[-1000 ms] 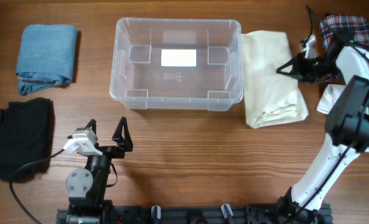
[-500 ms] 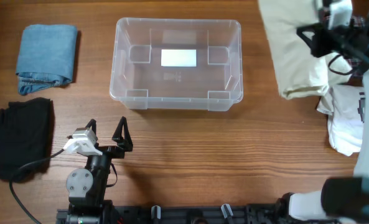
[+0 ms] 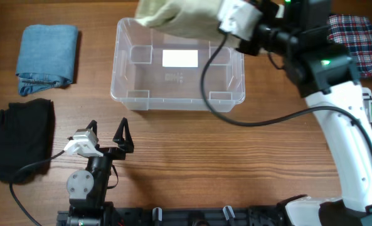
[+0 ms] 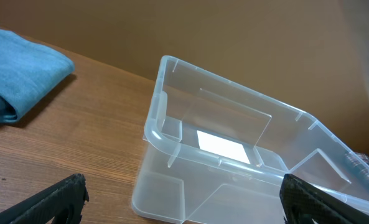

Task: Pack container
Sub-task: 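Lift the cream cloth with the right gripper and carry it over the box, then lower the cream cloth into the box and open the right gripper, then withdraw the right arm toward the plaid shirt, then grasp the red-blue plaid shirt with the right gripper and lift it, then carry the plaid shirt over the box's left side with the right gripper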

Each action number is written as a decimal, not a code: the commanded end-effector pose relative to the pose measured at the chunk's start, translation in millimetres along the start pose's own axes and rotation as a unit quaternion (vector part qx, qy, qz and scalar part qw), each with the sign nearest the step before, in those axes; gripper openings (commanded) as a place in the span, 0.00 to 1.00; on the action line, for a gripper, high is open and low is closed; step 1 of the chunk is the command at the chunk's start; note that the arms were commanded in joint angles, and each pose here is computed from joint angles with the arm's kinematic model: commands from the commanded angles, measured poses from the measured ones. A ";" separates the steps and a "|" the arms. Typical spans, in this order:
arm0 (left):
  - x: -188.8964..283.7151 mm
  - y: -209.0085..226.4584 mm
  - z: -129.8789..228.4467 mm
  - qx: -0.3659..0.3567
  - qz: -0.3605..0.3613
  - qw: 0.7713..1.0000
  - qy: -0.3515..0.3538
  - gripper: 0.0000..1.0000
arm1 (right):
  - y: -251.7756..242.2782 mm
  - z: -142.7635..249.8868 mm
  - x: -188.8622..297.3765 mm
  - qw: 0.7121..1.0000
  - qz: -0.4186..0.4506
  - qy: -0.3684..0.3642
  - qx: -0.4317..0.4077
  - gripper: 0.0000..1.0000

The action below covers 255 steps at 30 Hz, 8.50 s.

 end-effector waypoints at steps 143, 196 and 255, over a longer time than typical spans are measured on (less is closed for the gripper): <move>0.2 2.3 0.0 0.001 -0.005 1.000 -0.002 1.00 | 158.0 568.8 184.1 0.510 0.213 0.221 -0.803 1.00; 0.2 2.3 0.0 0.001 -0.005 1.000 -0.002 1.00 | 128.4 524.3 57.9 0.555 0.103 0.090 -0.820 0.04; 0.2 2.3 0.0 0.001 -0.005 1.000 -0.002 1.00 | 63.1 -97.4 -125.9 0.888 -0.112 -0.102 -0.433 0.04</move>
Point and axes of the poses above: each gripper's point midway between its finger pads, its own x axis back along the fingers, its own y axis along the line the jaws close on, z = x × y, the point moved 4 cm from there along x, back along the fingers, and after that the axes turned 13 degrees about x, right-handed, at the moved point
